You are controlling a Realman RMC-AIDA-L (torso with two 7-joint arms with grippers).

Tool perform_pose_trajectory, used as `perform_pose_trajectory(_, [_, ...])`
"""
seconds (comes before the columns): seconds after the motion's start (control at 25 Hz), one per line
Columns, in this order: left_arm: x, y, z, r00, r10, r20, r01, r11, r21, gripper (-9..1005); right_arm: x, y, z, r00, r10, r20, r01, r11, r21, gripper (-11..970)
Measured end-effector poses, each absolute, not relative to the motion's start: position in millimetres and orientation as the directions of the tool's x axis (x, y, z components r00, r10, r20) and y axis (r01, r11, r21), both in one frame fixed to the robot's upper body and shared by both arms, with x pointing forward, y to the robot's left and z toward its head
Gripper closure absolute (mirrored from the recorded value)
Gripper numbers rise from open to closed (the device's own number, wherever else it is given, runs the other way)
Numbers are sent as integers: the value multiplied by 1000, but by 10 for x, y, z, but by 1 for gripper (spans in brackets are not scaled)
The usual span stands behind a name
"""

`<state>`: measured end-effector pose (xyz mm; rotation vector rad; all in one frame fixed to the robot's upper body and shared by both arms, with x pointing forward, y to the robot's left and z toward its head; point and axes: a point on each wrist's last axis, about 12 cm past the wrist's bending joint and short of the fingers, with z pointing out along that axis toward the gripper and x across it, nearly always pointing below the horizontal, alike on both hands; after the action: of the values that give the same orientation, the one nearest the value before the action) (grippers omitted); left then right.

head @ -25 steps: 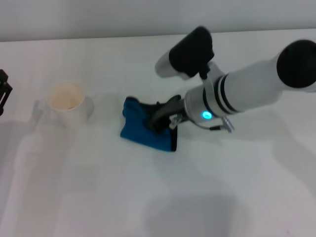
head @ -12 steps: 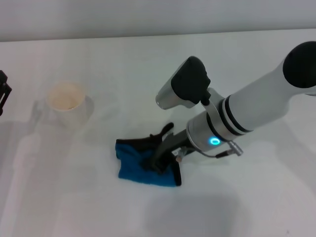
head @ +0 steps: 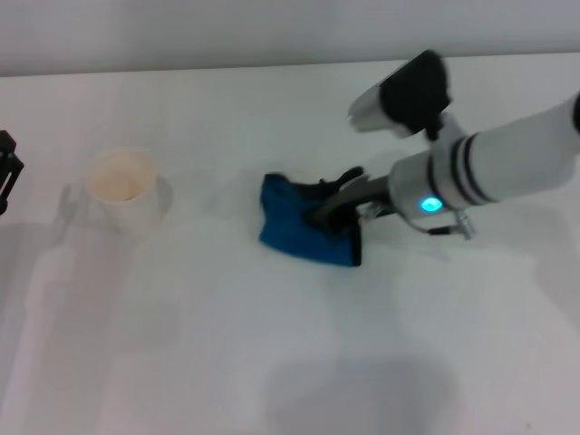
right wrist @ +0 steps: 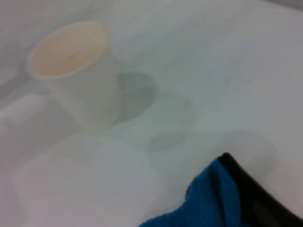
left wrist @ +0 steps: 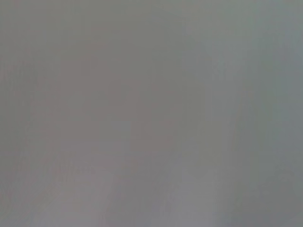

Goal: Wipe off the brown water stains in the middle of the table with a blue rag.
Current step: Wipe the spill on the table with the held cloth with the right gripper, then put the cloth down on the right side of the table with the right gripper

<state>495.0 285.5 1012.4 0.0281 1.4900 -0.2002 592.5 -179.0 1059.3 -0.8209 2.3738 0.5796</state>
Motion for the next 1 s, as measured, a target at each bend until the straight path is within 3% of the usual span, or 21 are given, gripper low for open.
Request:
perform_pose_trajectory(0.28, [4951,2872,10125,68,-110,-992,149,984,-99,110,5950,-2260,10639,-704,-414,-577,-626,745,229,929])
perform_pose_trajectory(1.0, [4949,2918,10126,70,-102,-992,134,987,-92,110,5632,-2741,10773,-775,-508,-375,-618,734,283,929])
